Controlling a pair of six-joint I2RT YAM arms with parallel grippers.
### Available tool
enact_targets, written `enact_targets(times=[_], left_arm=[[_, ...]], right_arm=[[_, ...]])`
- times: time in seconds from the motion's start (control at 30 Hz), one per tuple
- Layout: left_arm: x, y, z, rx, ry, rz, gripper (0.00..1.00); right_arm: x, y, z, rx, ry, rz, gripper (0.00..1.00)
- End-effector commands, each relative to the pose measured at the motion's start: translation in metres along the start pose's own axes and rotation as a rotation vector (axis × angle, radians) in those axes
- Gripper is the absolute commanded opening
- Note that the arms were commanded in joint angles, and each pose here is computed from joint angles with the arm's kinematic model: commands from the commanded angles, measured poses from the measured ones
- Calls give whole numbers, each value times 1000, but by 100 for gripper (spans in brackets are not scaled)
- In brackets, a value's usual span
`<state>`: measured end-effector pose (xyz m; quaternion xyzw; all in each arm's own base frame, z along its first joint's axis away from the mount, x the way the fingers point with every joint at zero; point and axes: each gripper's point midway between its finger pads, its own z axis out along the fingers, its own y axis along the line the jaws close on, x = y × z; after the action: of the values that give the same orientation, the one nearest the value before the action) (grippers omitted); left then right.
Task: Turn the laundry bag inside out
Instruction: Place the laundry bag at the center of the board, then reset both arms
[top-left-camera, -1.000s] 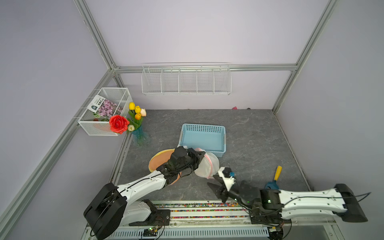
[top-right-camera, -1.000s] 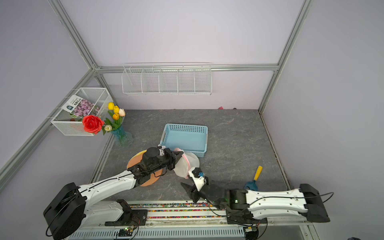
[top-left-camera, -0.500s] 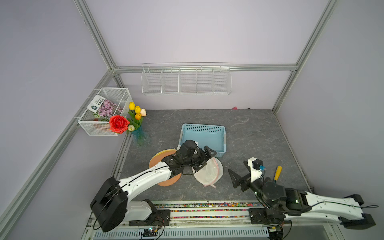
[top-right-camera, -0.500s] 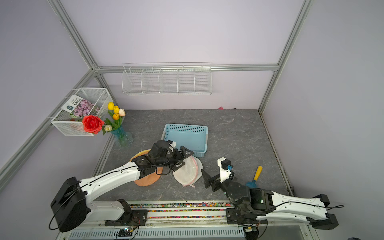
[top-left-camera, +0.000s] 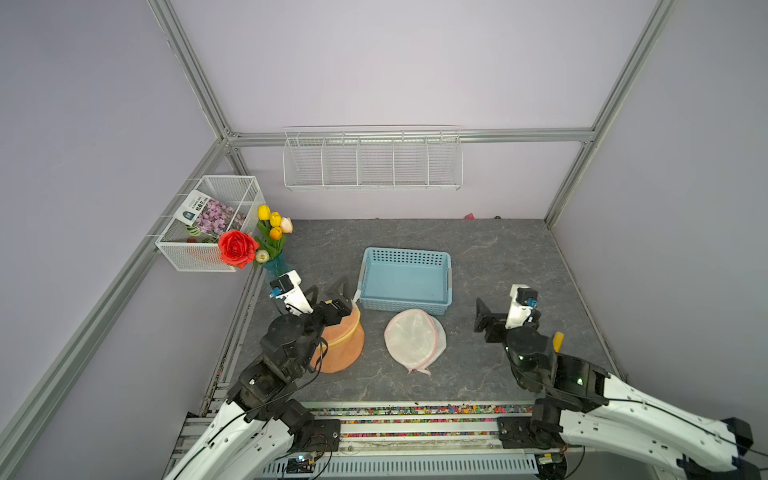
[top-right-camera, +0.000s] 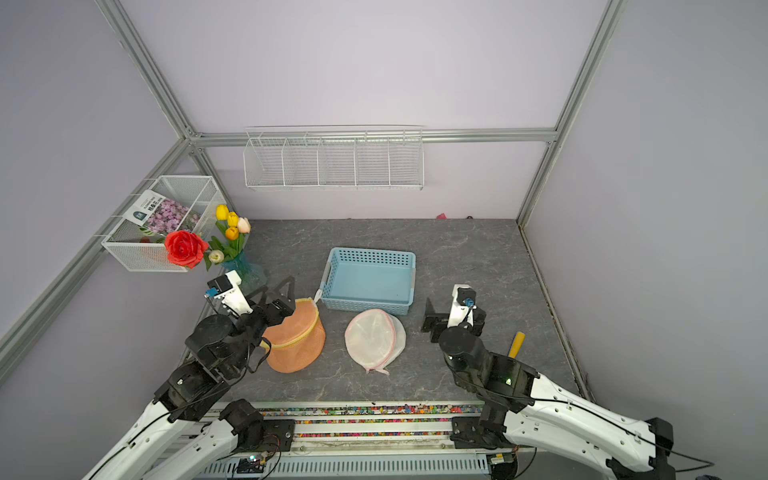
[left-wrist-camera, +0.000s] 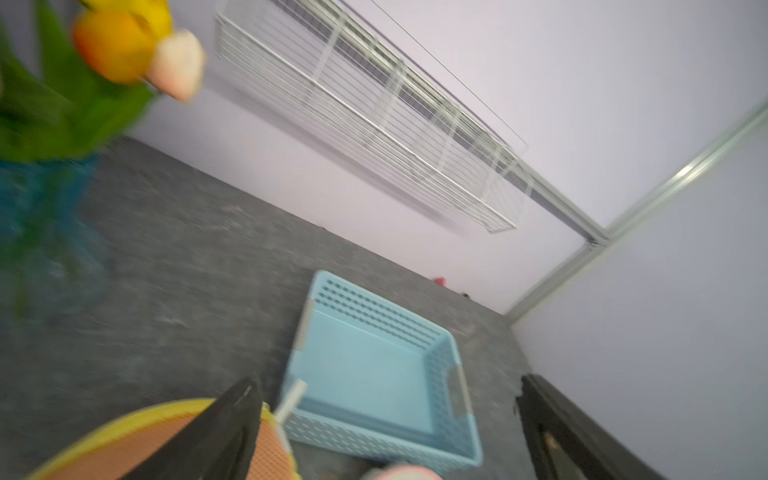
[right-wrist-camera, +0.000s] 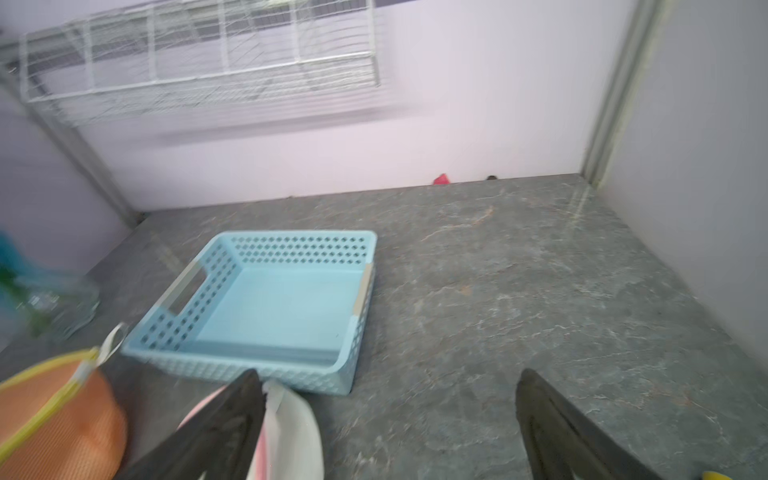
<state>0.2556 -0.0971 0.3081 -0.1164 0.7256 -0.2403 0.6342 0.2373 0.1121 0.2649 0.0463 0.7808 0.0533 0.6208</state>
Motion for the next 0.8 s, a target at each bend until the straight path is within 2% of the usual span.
enact_targets(times=[0.0, 0.13, 0.23, 0.3, 0.43, 0.6, 0.77], left_arm=[[-8, 32, 16, -142, -90, 251, 99], [11, 81, 50, -320, -40, 298, 99], [21, 112, 69, -398, -44, 359, 99], [30, 133, 79, -413, -28, 378, 99], [38, 166, 89, -407, -36, 341, 99], [59, 185, 106, -407, 19, 430, 99], [65, 203, 115, -359, 23, 391, 98]], right_arm=[[2, -11, 17, 37, -9, 17, 97], [7, -23, 39, 123, 36, -38, 97], [11, -24, 50, 158, 66, -90, 97], [15, -23, 54, 165, 76, -105, 97], [19, -26, 57, 165, 57, -90, 97], [22, -37, 58, 176, -10, -56, 97], [21, -55, 66, 228, -42, -12, 97]])
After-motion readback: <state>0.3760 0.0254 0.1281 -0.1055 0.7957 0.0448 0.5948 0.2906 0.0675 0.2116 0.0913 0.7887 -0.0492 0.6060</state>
